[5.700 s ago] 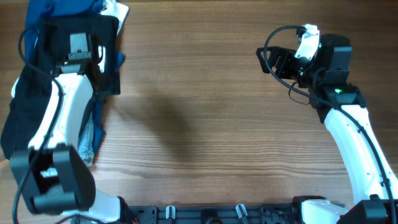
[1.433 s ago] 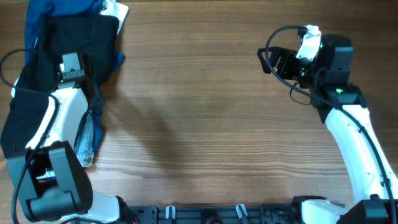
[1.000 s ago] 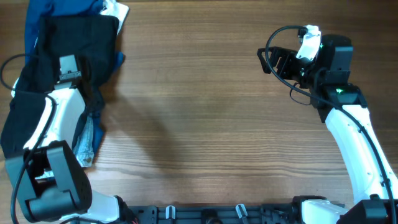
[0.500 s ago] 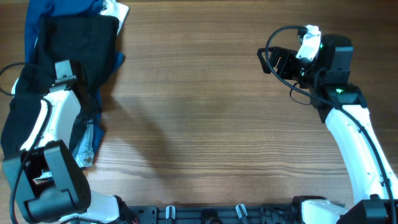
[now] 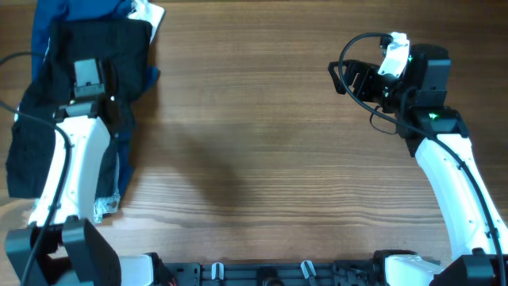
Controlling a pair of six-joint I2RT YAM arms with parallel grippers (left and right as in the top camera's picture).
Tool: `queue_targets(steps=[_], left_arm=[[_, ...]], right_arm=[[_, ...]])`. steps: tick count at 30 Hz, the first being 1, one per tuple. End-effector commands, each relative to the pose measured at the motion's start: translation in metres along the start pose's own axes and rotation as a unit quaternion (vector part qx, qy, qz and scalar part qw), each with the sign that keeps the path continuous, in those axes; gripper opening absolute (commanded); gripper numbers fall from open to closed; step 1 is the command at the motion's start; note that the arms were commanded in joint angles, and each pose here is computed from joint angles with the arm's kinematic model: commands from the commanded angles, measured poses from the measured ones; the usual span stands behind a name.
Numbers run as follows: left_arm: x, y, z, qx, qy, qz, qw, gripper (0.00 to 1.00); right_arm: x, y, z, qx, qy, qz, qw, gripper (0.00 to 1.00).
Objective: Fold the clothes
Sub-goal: 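Pull the black garment off the pile to table center with left gripper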
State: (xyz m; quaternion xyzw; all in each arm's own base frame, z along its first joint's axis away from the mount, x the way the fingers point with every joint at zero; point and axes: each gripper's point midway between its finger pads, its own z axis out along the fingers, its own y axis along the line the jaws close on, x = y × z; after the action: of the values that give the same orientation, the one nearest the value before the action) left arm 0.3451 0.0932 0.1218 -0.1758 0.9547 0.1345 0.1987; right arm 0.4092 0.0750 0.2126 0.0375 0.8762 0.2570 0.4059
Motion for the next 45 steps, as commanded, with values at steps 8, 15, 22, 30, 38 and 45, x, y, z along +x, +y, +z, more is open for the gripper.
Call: queue_targets(steps=[8,15,22,30,38,45], left_arm=[[-0.002,-0.106,-0.030,0.180,-0.021,0.045,0.982,0.04],[0.007,-0.236,-0.094,0.304,-0.111,0.118,0.939,0.04],[0.042,-0.350,-0.120,0.402,-0.154,0.158,0.889,0.04],[0.046,-0.432,-0.143,0.481,-0.200,0.168,0.837,0.04],[-0.026,-0.402,-0.192,0.452,-0.256,0.136,0.844,1.00],[-0.038,-0.279,-0.188,0.360,-0.188,0.137,0.903,1.00]], right_arm=[[-0.009,-0.001,0.000,0.004,-0.011,-0.001,1.000,0.99],[-0.042,-0.003,-0.015,0.001,-0.074,-0.015,0.997,0.91],[-0.095,-0.055,-0.107,0.056,-0.190,0.017,0.980,0.93],[-0.088,-0.101,-0.157,0.083,-0.203,0.069,0.973,0.94],[-0.080,-0.103,-0.155,0.088,-0.186,0.072,0.976,0.95],[-0.020,-0.096,-0.109,0.058,-0.049,0.089,0.993,0.98]])
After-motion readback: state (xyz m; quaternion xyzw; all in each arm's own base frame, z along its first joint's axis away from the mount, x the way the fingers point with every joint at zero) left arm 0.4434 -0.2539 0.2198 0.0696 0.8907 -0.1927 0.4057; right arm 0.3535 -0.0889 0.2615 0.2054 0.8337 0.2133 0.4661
